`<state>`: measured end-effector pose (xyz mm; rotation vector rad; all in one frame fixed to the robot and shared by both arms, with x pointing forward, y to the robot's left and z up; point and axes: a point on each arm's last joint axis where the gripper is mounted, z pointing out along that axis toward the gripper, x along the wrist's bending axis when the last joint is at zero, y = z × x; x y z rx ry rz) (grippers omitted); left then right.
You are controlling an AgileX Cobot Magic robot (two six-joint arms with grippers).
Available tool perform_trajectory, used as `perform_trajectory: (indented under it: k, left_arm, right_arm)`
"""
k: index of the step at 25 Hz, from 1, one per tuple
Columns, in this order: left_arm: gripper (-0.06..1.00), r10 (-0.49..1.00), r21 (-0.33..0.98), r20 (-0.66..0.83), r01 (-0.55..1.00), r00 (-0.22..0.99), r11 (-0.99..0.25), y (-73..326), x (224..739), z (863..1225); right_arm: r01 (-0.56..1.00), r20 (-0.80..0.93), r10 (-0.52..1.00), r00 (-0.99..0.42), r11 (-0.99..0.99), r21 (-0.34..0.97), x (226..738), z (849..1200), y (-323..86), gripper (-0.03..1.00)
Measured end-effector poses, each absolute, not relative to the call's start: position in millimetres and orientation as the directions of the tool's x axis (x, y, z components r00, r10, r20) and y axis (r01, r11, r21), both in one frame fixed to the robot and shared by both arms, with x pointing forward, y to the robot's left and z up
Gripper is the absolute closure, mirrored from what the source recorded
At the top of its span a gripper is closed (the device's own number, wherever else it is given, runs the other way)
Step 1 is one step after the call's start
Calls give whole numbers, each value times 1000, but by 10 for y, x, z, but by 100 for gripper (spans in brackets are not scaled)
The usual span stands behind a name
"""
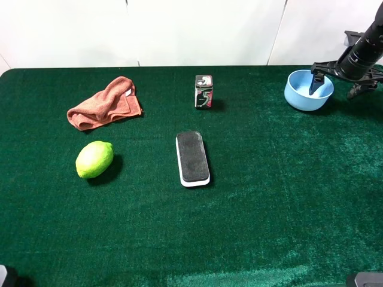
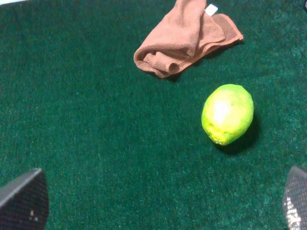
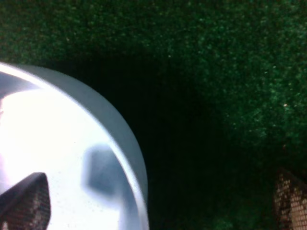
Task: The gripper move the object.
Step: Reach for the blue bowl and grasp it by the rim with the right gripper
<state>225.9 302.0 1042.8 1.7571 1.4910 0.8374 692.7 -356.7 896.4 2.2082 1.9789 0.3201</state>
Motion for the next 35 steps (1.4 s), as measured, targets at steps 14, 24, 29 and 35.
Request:
perform_trajectory:
  k: [14, 24, 29, 35]
  left_arm:
    - [-5, 989, 824, 47, 555, 138, -116, 3020, 2259, 10428]
    - [-5, 989, 824, 47, 555, 138, -116, 3020, 2259, 10428]
    - [-5, 989, 824, 47, 555, 138, -116, 3020, 2259, 10428]
    - [-5, 989, 824, 47, 555, 138, -116, 3020, 2259, 10428]
  right_arm:
    - [968, 59, 993, 100, -111, 226, 6905, 8924, -3558, 57]
    - [970, 61, 993, 99, -110, 215, 6895, 8922, -3556, 99]
    - [971, 63, 993, 100, -111, 214, 6893, 8922, -3554, 100]
    - [971, 62, 993, 99, -110, 213, 6893, 8921, -3554, 100]
